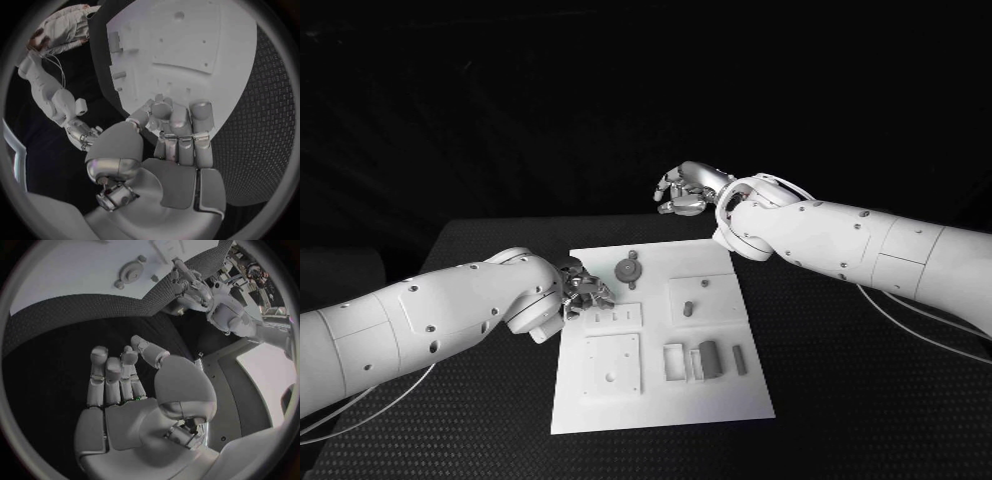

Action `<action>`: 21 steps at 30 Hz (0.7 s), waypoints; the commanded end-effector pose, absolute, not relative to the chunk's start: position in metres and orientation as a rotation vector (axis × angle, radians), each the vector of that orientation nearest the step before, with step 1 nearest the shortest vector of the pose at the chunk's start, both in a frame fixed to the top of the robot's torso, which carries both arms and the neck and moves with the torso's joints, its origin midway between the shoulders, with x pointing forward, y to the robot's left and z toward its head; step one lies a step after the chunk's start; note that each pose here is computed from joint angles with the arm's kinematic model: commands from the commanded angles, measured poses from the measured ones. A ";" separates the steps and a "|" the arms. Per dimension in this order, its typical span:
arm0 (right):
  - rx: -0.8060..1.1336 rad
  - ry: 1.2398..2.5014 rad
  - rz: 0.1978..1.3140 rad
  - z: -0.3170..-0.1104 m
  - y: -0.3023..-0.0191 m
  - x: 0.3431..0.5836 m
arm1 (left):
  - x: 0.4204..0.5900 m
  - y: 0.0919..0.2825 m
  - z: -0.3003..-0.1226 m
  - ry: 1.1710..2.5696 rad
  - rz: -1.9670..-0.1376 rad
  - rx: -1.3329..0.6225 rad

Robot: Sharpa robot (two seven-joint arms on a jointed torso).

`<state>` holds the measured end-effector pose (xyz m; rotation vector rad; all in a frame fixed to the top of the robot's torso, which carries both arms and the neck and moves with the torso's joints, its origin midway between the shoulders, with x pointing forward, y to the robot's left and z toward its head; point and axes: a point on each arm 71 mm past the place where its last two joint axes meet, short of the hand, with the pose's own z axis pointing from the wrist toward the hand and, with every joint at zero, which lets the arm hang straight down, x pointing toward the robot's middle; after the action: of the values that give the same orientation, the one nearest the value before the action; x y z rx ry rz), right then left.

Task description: Assemble the parts on the task board

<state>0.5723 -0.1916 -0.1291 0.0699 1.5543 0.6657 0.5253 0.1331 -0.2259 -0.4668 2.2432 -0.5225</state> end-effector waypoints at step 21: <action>0.052 1.556 0.690 -0.128 -0.186 0.570 | 0.523 0.122 -0.243 2.217 -0.446 -0.400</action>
<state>0.5711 -0.1875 -0.1283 0.0642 1.5541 0.6781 0.5229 0.1248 -0.2441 -0.4260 2.2378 -0.4515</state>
